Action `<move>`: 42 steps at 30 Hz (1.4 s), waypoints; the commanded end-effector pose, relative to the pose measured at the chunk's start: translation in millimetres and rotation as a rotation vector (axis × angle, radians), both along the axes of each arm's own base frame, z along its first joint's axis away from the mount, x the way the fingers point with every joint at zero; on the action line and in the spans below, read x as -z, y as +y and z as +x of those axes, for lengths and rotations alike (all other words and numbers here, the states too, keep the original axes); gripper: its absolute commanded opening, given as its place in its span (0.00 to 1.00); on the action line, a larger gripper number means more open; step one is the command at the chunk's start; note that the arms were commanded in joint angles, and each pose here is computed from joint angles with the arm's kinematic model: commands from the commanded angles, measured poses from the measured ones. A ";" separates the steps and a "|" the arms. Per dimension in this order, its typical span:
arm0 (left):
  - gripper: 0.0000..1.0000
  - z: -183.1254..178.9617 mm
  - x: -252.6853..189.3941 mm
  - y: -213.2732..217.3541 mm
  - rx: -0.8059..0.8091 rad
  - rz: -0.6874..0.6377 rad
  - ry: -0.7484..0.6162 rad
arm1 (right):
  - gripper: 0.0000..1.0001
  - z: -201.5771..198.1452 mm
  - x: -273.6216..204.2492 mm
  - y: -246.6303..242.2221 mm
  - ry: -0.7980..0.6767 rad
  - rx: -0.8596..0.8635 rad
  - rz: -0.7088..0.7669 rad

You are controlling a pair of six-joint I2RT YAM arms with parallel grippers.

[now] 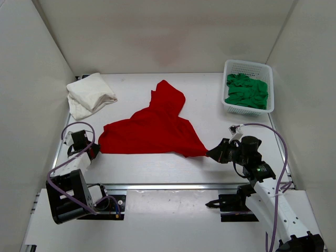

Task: Fold and stack the t-shirts
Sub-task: Flatten out the tshirt

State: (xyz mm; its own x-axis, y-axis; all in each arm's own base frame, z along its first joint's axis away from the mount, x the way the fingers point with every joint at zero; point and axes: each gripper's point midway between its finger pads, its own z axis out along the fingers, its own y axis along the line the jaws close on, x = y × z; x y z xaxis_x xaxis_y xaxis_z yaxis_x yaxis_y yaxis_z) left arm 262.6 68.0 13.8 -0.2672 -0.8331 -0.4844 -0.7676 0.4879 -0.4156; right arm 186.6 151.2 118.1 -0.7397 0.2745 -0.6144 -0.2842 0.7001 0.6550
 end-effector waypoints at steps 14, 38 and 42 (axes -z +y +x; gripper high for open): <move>0.49 1.2 4.9 1.9 0.050 0.065 0.152 | 0.00 10.8 -36.1 3.9 -0.112 -0.009 0.044; 0.00 5.9 1.2 -10.8 0.202 0.080 0.225 | 0.00 14.7 -51.5 10.5 -0.153 -0.022 0.081; 0.00 24.7 -42.4 -31.4 0.271 0.068 0.068 | 0.00 20.2 -58.9 11.3 -0.151 -0.027 0.052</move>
